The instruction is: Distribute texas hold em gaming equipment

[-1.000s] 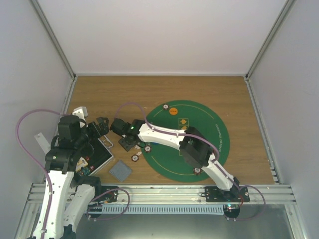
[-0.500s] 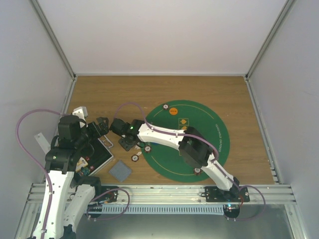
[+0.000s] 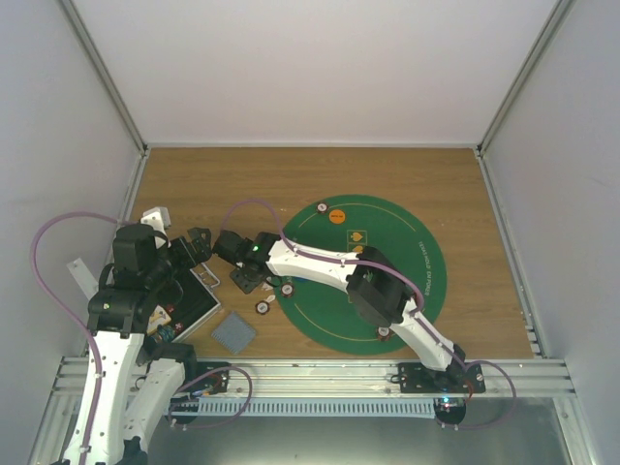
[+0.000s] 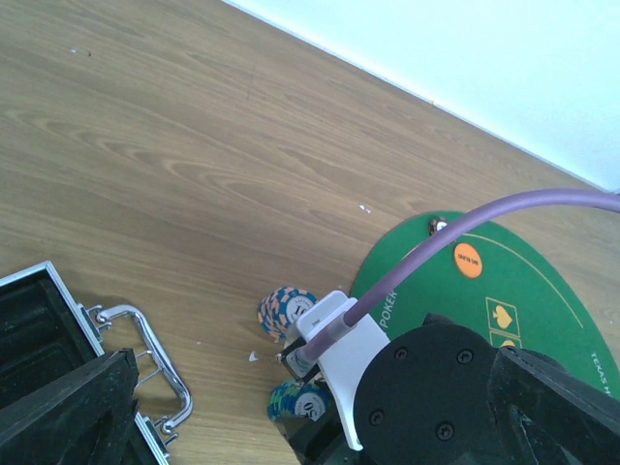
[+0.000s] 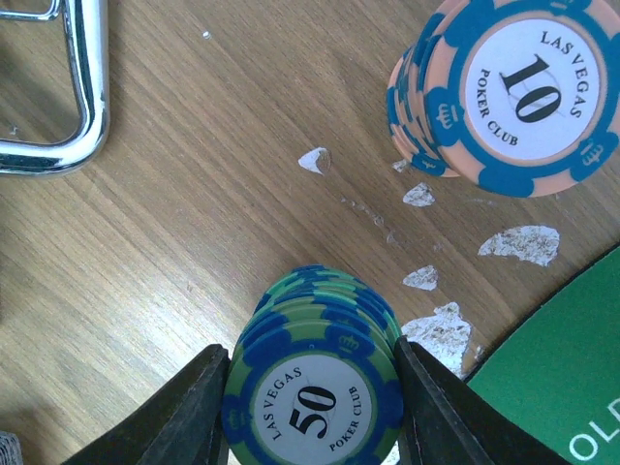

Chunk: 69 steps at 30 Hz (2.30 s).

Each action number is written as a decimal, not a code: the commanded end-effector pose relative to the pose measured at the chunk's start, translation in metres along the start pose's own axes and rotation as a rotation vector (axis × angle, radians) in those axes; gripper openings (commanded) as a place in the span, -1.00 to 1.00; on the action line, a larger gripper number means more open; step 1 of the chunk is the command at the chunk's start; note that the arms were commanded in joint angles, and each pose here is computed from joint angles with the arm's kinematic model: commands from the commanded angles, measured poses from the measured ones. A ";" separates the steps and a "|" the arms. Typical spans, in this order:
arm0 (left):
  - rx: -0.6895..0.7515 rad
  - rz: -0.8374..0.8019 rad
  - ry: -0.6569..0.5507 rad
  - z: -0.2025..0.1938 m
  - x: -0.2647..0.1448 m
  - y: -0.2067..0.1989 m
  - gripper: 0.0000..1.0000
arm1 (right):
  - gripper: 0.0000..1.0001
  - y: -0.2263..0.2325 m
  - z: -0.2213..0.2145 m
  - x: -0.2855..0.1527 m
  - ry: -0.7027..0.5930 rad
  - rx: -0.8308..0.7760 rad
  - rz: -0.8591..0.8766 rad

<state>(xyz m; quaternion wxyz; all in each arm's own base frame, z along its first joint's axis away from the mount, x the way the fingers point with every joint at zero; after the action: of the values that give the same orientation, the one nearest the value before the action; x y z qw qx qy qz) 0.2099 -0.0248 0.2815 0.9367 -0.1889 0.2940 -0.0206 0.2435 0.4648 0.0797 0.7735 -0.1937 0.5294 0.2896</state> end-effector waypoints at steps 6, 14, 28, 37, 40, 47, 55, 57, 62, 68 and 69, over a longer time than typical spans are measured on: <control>-0.005 -0.008 -0.028 0.006 0.003 -0.001 0.98 | -0.25 -0.002 0.009 -0.005 -0.027 -0.010 -0.007; -0.007 -0.009 -0.026 0.006 0.004 -0.002 0.98 | -0.26 -0.001 0.020 -0.031 -0.082 0.000 0.015; 0.001 0.001 -0.044 0.009 -0.001 -0.001 0.98 | -0.27 -0.010 0.017 -0.072 -0.120 0.036 0.021; 0.027 -0.015 -0.037 0.007 0.001 -0.003 0.98 | -0.26 -0.053 -0.058 -0.105 -0.055 0.171 -0.023; 0.027 -0.027 -0.030 0.005 0.002 -0.004 0.98 | -0.26 -0.072 -0.102 -0.105 0.003 0.243 -0.040; 0.019 -0.058 -0.025 0.000 0.005 -0.006 0.98 | -0.25 -0.108 -0.204 -0.103 0.135 0.402 -0.087; 0.020 -0.081 -0.008 -0.005 0.010 -0.008 0.98 | -0.25 -0.139 -0.255 -0.110 0.155 0.584 -0.106; 0.022 -0.084 -0.007 -0.005 0.010 -0.008 0.98 | -0.25 -0.147 -0.255 -0.112 0.146 0.618 -0.114; 0.028 -0.086 -0.007 -0.006 0.009 -0.009 0.98 | -0.25 -0.169 -0.254 -0.118 0.133 0.706 -0.150; 0.033 -0.087 -0.011 -0.006 0.008 -0.009 0.98 | -0.25 -0.192 -0.270 -0.123 0.139 0.847 -0.208; 0.034 -0.089 -0.013 -0.006 0.007 -0.009 0.98 | -0.25 -0.195 -0.273 -0.123 0.140 0.871 -0.213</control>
<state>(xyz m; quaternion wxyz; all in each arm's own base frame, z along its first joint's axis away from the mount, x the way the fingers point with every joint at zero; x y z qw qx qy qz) 0.2109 -0.0336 0.2682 0.9315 -0.1928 0.3045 -0.0499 0.1478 0.1429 0.0947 0.7732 0.0512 0.6321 -0.0035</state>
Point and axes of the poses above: each gripper's point midway between its finger pads, its own x axis out along the fingers, its own y axis along the line the jaws close on, z = x × y, the point moved 3 cm from there along -x, back along the fingers, and after that the axes turned 5 degrees about x, right-handed, at the moved point
